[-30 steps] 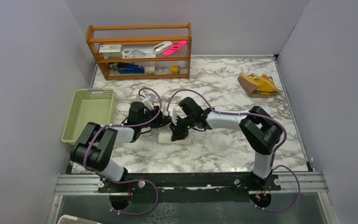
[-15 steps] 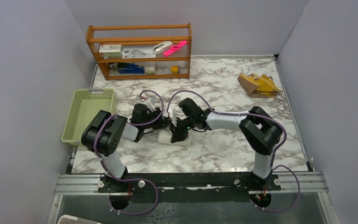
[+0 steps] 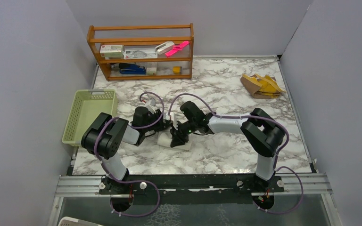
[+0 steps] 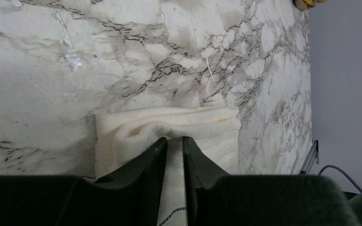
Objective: Roll the towels
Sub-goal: Roll the towel at the center of the board.
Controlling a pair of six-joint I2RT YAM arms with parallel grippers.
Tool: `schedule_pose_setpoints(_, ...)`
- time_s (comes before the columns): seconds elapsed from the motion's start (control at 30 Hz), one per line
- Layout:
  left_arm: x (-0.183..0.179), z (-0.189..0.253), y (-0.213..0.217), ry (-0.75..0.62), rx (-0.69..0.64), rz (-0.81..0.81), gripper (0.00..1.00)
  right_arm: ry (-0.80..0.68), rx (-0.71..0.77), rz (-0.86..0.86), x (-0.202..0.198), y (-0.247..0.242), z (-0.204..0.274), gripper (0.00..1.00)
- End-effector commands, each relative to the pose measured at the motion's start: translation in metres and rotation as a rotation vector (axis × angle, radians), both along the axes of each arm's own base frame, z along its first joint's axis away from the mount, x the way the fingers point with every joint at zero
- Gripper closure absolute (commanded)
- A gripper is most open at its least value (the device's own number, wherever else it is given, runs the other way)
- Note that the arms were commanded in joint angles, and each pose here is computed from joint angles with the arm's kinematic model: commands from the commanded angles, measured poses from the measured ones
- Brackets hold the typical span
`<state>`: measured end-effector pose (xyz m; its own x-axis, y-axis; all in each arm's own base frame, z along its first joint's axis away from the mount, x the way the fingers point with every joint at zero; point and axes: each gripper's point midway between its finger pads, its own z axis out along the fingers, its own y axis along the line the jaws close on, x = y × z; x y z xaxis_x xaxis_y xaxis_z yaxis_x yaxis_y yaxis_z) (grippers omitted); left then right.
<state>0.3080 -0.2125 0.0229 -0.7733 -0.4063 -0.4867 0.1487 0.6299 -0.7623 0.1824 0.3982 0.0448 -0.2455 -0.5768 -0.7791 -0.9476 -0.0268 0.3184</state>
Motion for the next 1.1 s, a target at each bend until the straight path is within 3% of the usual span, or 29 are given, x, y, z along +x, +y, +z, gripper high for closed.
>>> schedule_pose_setpoints(0.0,-0.008,-0.057,0.047,0.129,0.221,0.176,0.75,0.233,-0.037,0.154,-0.078,-0.008,-0.003,0.79)
schedule_pose_setpoints(0.1,-0.009,-0.061,0.05,0.138,0.231,0.183,0.75,0.242,-0.059,0.153,-0.084,-0.01,-0.01,0.75)
schedule_pose_setpoints(0.23,-0.012,-0.068,0.052,0.153,0.246,0.188,0.75,0.257,-0.078,0.161,-0.094,-0.013,-0.013,0.61)
schedule_pose_setpoints(0.57,-0.014,-0.07,0.055,0.158,0.257,0.195,0.75,0.262,-0.119,0.161,-0.104,-0.021,-0.028,0.6)
schedule_pose_setpoints(0.7,-0.015,-0.072,0.055,0.161,0.258,0.191,0.75,0.219,-0.123,0.119,-0.094,-0.017,-0.031,0.52)
schedule_pose_setpoints(0.9,-0.014,-0.07,0.054,0.156,0.256,0.19,0.75,0.143,-0.074,0.082,-0.081,-0.009,-0.002,0.5)
schedule_pose_setpoints(0.97,-0.013,-0.069,0.054,0.156,0.255,0.191,0.75,0.105,-0.046,0.072,-0.077,-0.007,0.016,0.41)
schedule_pose_setpoints(1.07,-0.011,-0.069,0.053,0.157,0.25,0.19,0.75,0.034,-0.014,0.032,-0.068,-0.008,0.037,0.38)
